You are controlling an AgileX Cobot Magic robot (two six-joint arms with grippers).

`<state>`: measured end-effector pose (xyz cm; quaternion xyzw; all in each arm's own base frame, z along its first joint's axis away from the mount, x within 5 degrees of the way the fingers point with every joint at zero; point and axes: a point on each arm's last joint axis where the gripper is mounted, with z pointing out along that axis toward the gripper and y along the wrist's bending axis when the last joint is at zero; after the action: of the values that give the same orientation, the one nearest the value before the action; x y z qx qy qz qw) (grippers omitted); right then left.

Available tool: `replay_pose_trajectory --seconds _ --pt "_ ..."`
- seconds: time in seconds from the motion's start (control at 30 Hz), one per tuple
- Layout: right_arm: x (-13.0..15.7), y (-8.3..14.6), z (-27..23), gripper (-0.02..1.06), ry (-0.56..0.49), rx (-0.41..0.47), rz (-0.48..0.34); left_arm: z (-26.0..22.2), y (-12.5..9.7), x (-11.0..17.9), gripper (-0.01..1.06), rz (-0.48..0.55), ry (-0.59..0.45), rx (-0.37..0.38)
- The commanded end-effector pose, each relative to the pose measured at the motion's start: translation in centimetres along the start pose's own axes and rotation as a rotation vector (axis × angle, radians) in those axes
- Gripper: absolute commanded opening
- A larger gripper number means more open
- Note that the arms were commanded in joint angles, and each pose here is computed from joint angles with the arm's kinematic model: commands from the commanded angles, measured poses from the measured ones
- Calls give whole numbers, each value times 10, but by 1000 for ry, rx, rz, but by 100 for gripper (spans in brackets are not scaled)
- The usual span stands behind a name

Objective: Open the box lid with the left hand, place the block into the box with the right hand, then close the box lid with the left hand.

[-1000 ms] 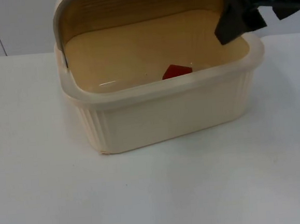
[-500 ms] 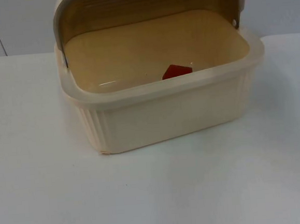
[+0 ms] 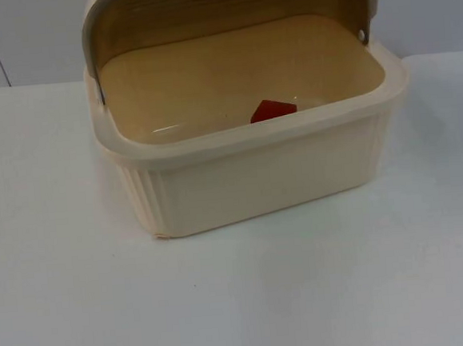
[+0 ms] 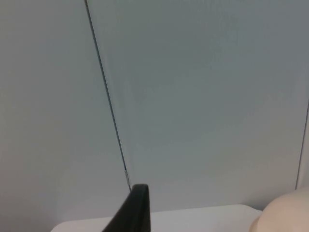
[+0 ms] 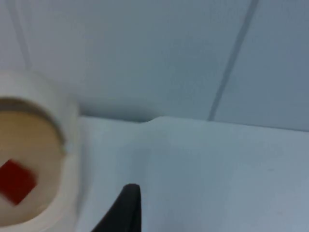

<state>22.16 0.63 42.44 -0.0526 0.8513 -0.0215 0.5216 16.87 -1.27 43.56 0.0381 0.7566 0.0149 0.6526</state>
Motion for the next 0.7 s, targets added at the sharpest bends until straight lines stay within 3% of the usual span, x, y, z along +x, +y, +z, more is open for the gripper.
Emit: replay_pose_trajectory --seconds 0.0,0.17,0.67 --pt "-2 -14 -15 105 -36 65 15 -2 0 -1 102 -3 -18 2" --pt "-1 -25 -24 105 -58 120 41 -2 0 -1 102 -3 -20 2" --pt "-1 -25 -24 105 -58 112 68 -1 0 -1 102 -3 -20 3"
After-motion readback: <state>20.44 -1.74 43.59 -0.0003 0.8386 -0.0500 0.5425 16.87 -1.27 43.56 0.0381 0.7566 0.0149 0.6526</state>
